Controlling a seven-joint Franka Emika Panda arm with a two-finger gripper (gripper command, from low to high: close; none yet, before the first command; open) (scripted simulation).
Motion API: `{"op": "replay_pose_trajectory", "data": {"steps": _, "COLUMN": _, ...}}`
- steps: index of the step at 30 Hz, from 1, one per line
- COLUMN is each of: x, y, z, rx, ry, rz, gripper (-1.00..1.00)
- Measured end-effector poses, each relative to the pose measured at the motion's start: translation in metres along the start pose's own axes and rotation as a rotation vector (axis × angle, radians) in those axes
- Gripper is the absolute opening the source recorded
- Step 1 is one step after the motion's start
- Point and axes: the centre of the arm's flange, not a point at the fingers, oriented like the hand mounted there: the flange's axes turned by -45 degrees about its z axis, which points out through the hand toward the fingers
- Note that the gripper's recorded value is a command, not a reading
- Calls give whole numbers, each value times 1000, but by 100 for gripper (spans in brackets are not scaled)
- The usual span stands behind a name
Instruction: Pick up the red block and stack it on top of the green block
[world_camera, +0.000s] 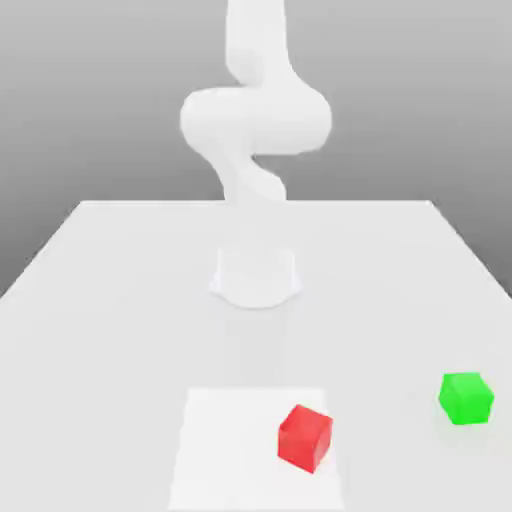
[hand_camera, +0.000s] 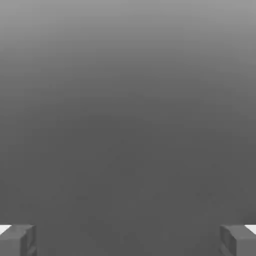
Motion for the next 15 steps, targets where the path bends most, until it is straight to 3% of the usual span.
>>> {"op": "replay_pose_trajectory", "data": {"steps": 7, "x": -45, "y": -17, "z": 158, "rx": 142, "ry": -220, "rz": -260, "gripper": 0}}
{"op": "replay_pose_trajectory", "data": {"steps": 15, "x": -148, "y": -50, "z": 295, "rx": 263, "ry": -453, "rz": -570, "gripper": 0}}
